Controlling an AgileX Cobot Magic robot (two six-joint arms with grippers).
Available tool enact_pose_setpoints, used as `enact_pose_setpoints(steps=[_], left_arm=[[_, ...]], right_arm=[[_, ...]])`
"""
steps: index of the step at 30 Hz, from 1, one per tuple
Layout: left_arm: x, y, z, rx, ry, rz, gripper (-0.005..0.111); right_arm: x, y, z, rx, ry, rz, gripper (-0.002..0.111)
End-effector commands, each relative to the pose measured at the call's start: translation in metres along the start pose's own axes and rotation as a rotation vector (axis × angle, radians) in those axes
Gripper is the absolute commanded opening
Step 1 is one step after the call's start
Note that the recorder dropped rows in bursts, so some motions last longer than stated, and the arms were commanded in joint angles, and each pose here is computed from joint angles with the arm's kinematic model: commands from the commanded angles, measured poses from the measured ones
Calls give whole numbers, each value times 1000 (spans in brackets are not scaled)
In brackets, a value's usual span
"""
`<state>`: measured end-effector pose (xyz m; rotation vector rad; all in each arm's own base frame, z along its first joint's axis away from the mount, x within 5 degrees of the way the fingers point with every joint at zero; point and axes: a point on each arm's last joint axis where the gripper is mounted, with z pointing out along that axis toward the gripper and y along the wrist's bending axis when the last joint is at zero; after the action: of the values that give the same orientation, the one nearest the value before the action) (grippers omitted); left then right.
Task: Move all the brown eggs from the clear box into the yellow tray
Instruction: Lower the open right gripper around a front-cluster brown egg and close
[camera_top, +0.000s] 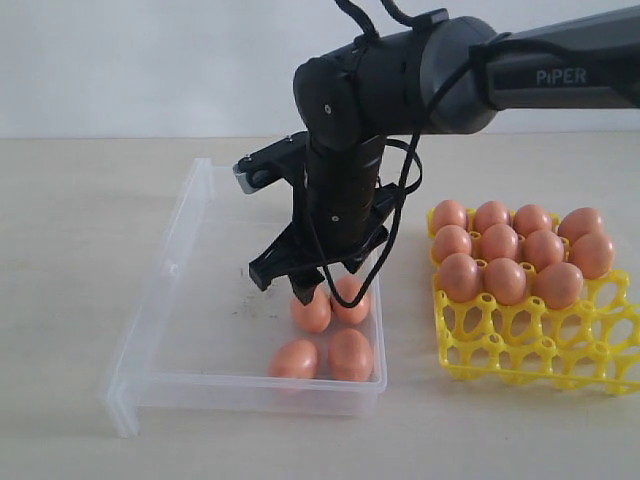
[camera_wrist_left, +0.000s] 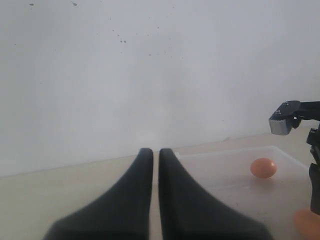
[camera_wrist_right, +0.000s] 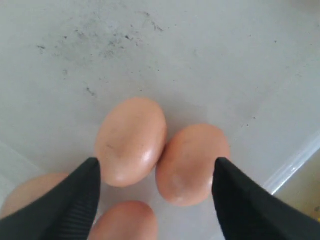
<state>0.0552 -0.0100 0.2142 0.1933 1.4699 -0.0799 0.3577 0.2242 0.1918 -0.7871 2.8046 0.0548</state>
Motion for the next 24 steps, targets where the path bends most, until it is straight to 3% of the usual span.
enact_pose_setpoints(steps=[1,7,13,15,18,20,24], left_arm=[[1,0,0,4,1,-1,4],[1,0,0,4,1,-1,4],[1,0,0,4,1,-1,4],[1,0,0,4,1,-1,4],[1,0,0,4,1,-1,4],[1,0,0,4,1,-1,4],[1,0,0,4,1,-1,4]], right_arm=[[-2,-3,2,-27,-5,29,63],[-4,3,23,-117,-2,77,63],[-5,-9,41,-102,4,121,62],[-5,-10,45,-98,7,123,49],[-1,-11,47,-88,46,92,18],[2,-13,47,-72,80,47,3],[-3,-15,45,-52,23,3,0]])
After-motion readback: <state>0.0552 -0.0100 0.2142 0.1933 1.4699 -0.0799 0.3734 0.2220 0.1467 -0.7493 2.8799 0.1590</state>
